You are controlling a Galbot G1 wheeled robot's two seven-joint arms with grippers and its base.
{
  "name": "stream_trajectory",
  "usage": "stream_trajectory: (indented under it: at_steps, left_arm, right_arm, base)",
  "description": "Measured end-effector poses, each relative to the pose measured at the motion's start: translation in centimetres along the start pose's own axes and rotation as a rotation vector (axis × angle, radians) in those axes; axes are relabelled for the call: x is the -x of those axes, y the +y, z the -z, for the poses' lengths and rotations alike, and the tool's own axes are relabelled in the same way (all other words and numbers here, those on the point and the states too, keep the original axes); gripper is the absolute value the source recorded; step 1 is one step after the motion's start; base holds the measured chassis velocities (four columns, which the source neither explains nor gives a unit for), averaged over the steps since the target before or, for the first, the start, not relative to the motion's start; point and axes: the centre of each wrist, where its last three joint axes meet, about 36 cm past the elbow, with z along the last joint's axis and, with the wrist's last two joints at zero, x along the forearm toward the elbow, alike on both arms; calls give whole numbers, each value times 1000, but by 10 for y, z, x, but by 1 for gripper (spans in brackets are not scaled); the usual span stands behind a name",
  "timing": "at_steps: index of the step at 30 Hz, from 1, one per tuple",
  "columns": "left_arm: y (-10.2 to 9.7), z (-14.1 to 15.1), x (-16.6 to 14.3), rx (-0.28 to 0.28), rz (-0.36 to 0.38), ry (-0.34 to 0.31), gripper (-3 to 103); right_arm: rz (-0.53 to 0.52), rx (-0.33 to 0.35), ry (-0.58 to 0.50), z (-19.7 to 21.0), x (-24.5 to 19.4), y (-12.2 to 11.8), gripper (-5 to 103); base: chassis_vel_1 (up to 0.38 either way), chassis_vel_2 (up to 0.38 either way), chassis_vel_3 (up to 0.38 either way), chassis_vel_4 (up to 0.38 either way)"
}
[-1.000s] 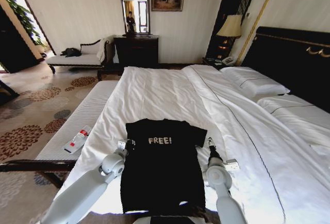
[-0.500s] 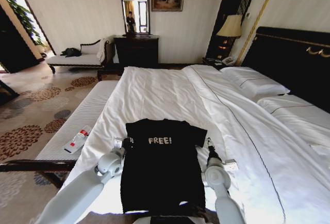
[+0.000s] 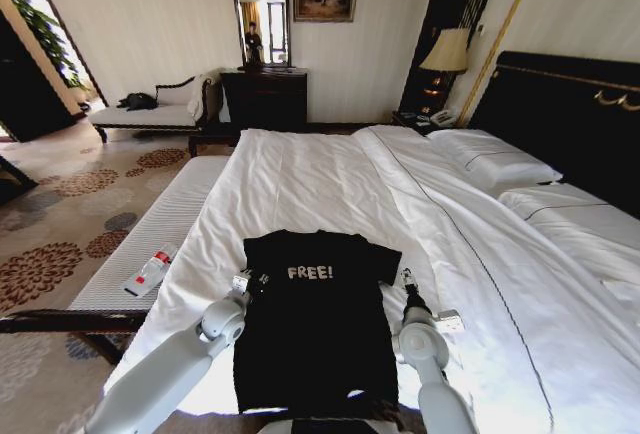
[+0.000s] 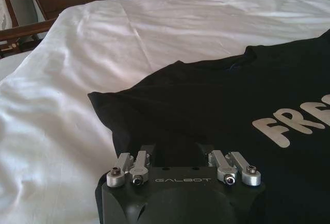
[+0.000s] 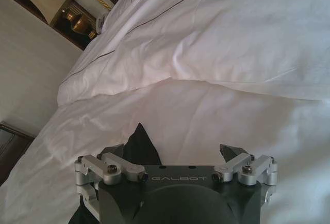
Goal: Fold the clothes on the bed.
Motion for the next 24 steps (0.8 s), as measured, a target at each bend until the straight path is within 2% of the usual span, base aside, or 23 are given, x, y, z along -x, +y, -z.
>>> stream_trajectory:
  at_steps: [4,14,17,18,20,22,23,24]
  left_arm:
    - [-2,-3,1,3,-4,9,49]
    - [3,-7,9,7,24,26,44]
    - [6,-7,12,4,36,28,38]
    - [7,-7,12,3,36,28,32]
    - [7,-7,12,3,36,29,32]
    - [7,-7,12,2,37,29,22]
    - [7,-7,12,2,37,29,22]
    - [7,-7,11,0,38,30,17]
  right_arm:
    - [-1,0,2,-1,1,1,100]
    - [-7,-2,2,-1,1,-1,100]
    - [-9,-3,2,-1,2,-1,100]
    - [-9,-4,2,-1,2,-1,100]
    - [-10,-4,1,-1,2,-1,100]
    - [-10,-4,2,-2,2,-1,100]
    - [-10,-4,2,-2,2,-1,100]
    - [-9,-4,2,-2,2,-1,100]
  base:
    - [0,0,0,0]
    - [0,0,0,0]
    - [0,0,0,0]
    - [0,0,0,0]
    - [0,0,0,0]
    - [0,0,0,0]
    - [0,0,0,0]
    - [0,0,0,0]
